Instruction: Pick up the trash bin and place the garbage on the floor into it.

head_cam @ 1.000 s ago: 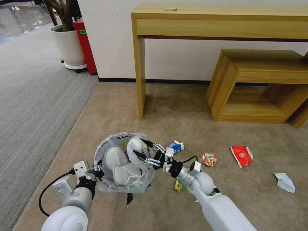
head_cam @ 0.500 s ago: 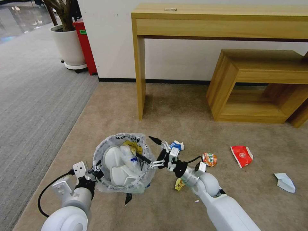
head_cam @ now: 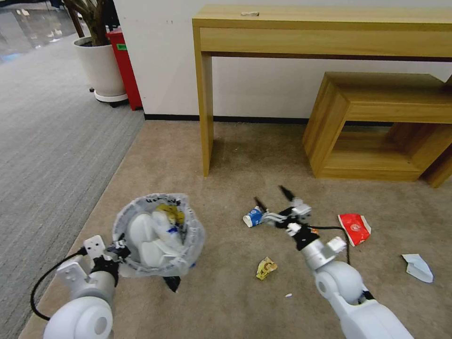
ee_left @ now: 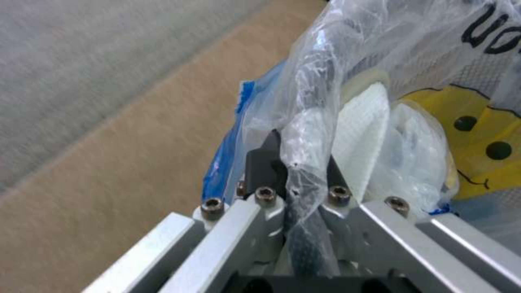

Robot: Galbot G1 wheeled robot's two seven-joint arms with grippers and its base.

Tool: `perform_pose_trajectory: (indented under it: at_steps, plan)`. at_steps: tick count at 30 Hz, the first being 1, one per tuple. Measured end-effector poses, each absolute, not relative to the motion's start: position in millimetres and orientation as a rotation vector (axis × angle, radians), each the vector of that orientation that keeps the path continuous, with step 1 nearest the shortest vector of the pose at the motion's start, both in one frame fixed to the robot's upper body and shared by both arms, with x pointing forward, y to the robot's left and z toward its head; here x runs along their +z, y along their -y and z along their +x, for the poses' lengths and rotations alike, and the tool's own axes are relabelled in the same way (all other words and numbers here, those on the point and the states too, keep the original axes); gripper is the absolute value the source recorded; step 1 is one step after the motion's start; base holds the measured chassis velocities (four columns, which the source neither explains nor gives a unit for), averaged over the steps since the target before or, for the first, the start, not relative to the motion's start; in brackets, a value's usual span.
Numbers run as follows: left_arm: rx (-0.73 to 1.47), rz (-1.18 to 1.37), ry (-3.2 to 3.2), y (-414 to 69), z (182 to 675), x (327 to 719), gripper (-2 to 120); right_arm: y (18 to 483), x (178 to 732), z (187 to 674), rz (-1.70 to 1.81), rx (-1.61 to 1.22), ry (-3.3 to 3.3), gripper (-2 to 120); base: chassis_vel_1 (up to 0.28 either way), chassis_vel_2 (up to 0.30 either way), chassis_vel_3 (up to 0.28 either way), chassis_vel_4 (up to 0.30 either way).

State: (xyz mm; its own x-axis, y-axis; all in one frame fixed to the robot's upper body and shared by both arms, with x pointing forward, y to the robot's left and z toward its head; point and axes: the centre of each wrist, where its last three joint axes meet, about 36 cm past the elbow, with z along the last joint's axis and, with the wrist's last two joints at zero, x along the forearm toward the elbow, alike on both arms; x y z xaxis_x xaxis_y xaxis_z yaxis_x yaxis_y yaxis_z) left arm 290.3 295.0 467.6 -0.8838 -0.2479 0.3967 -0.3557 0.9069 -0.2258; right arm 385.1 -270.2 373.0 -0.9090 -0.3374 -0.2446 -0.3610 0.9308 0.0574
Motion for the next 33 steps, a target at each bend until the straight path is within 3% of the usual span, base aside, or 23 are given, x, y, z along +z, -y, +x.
perform_pose_trajectory:
  at_steps: [13,18,33]
  plan:
    - [0.344,0.649,2.734,-349.5,291.4,461.9,1,304.2,374.3,359.4,-0.101,0.079,-2.906,100,0.0,0.0,0.0,0.0]
    - [0.366,0.652,2.755,-357.1,289.9,464.9,1,291.9,369.3,337.5,0.129,-0.172,-3.058,100,0.0,0.0,0.0,0.0]
    - [0.358,0.617,2.771,-331.6,285.1,465.7,1,240.1,341.6,341.6,0.1,-0.156,-3.445,100,0.0,0.0,0.0,0.0]
